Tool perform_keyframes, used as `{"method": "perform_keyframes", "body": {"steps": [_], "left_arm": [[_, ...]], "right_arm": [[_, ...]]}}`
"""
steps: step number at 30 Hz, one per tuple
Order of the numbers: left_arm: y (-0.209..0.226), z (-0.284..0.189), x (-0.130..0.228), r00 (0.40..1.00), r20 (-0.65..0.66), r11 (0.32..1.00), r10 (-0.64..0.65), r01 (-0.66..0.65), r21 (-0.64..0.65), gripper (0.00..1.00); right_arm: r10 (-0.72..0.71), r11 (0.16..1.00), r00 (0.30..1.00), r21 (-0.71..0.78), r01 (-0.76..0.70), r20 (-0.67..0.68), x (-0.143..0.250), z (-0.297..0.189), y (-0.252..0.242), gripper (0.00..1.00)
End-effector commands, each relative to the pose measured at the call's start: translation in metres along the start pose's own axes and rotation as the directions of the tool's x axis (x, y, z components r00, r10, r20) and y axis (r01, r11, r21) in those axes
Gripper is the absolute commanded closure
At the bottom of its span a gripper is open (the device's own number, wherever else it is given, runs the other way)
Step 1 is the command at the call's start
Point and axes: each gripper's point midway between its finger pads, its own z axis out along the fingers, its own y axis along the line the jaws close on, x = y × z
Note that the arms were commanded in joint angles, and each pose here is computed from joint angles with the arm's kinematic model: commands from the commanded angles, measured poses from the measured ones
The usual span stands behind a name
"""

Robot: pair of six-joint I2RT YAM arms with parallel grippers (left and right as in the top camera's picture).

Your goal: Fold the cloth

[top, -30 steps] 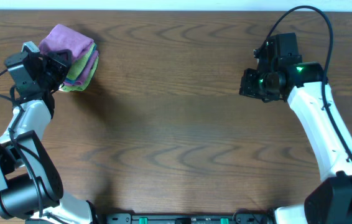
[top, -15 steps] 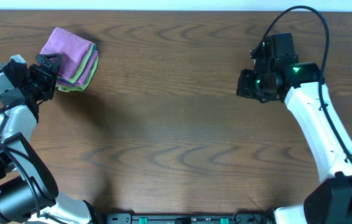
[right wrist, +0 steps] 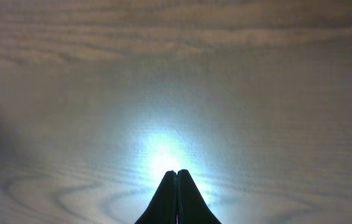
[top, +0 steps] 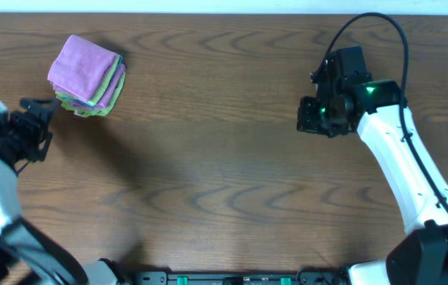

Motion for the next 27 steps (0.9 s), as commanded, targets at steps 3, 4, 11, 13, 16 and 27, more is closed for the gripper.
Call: {"method": "perform_keyframes", "body": {"steps": [3, 4, 11, 13, 16, 27], "left_arm": [[-0.029, -0.033, 0.038, 0.955, -0.044, 0.956, 0.294, -0.293, 0.021, 0.04], [-0.034, -0.035, 0.047, 0.952, -0.060, 0.954, 0.299, -0.298, 0.028, 0.04], [-0.073, -0.047, 0.120, 0.890, -0.189, 0.909, 0.415, -0.399, 0.116, 0.04], [-0.084, -0.050, 0.139, 0.862, -0.211, 0.886, 0.462, -0.439, 0.149, 0.04], [-0.100, -0.056, 0.167, 0.819, -0.237, 0.851, 0.523, -0.483, 0.207, 0.04], [-0.102, -0.056, 0.180, 0.804, -0.261, 0.845, 0.534, -0.498, 0.197, 0.05]], "right_arm": [[-0.086, 0.996, 0.994, -0.013, 0.087, 0.067, 0.004, -0.034, 0.007, 0.98], [-0.092, 0.995, 0.992, -0.014, 0.094, 0.080, 0.004, -0.041, 0.007, 0.98], [-0.092, 0.994, 0.974, -0.031, 0.101, 0.205, 0.020, -0.099, 0.007, 0.37], [-0.096, 0.995, 0.965, -0.015, 0.103, 0.244, 0.024, -0.114, 0.004, 0.01], [-0.100, 0.995, 0.953, 0.026, 0.096, 0.287, 0.032, -0.131, -0.004, 0.01], [-0.101, 0.995, 0.949, 0.026, 0.098, 0.299, 0.036, -0.137, -0.004, 0.01]]}}
